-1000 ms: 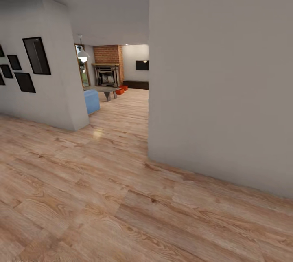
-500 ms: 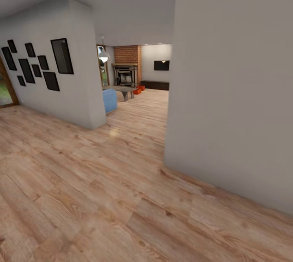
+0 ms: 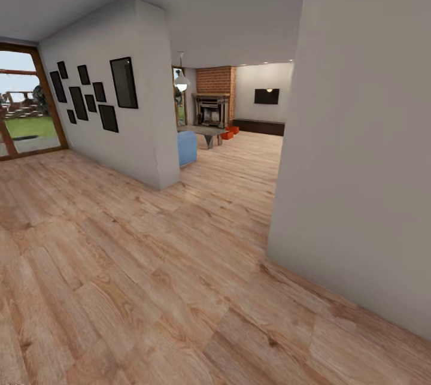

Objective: Move the two storage containers from the living room to the garage. In the garage, place one container on the floor and stack the other container on top of it (either order is fine).

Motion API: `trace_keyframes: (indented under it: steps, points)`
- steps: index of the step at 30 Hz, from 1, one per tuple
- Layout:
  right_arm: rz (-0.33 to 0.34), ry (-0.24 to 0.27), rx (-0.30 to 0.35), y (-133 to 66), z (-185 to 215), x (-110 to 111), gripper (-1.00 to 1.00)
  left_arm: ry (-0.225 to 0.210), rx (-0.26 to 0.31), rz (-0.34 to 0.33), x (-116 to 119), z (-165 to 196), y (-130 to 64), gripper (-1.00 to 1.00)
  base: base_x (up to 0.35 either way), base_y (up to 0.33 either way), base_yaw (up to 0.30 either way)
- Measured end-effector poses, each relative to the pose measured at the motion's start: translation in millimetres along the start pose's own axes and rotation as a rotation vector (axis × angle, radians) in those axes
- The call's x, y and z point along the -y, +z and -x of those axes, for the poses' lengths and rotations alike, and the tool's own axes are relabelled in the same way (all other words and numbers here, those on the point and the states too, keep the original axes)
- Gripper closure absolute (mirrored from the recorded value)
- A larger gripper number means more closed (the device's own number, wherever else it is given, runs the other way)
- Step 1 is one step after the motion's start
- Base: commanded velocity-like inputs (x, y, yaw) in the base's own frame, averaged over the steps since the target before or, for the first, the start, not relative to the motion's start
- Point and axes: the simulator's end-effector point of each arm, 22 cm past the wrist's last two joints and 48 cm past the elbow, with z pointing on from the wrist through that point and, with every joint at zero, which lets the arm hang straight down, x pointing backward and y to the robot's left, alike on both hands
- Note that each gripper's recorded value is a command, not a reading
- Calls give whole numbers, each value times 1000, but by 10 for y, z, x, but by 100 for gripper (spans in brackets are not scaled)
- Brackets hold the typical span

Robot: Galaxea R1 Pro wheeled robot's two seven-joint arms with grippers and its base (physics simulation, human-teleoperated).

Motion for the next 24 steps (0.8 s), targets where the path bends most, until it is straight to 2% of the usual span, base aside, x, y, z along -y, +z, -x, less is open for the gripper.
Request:
trace_keyframes:
  steps: [21, 24]
  points:
    - [-7, 20, -2, -1, -6, 41, -100, 1, 1, 4, -30, 38, 2, -100, 322, 0, 257]
    - [-8, 21, -2, -1, -6, 43, -100, -22, 12, 4, -35, 95, 3, -100, 322, 0, 254]
